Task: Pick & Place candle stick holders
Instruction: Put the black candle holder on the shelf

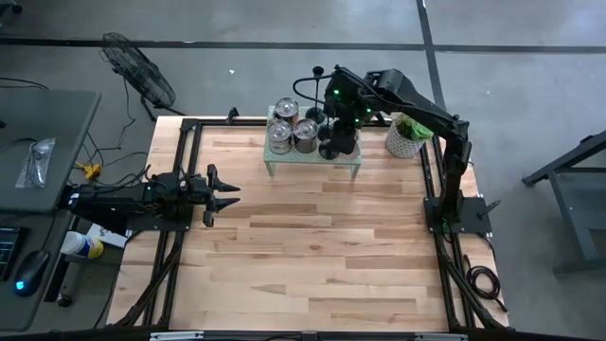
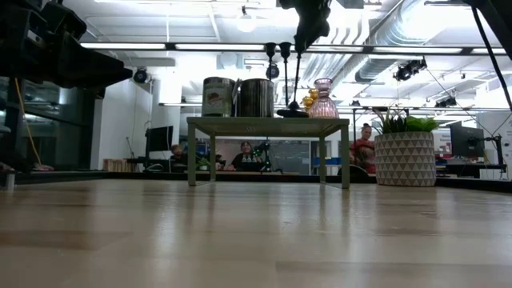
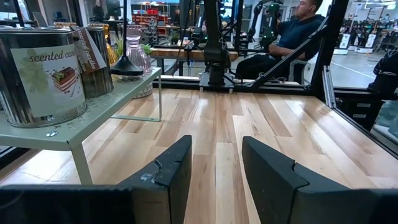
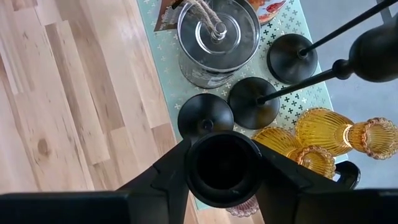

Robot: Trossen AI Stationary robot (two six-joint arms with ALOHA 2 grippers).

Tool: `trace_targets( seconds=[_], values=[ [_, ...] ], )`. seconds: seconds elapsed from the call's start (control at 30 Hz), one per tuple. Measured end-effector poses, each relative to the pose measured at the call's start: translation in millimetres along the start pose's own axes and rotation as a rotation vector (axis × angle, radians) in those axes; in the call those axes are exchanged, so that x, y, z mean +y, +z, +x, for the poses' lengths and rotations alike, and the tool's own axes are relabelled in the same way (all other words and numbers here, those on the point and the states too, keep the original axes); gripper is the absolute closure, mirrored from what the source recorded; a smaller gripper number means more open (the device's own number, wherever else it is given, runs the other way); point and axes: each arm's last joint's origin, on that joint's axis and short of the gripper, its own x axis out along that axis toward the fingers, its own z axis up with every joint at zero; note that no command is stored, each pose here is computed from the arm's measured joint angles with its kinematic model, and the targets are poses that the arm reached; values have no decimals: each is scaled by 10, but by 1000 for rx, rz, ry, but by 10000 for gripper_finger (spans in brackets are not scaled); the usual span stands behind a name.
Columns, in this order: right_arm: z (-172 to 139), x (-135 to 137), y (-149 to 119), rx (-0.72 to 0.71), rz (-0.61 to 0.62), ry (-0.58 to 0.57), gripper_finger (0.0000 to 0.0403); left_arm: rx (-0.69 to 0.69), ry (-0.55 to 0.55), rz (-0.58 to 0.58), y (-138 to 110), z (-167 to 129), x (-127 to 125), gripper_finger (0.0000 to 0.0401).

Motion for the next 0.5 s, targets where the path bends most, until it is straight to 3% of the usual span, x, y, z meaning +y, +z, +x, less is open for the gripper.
trace_targets(
  seconds=[0.5],
  values=[
    [1,3,0,1,-20,-4,257,0,0,0,0,0,0,263]
  ],
)
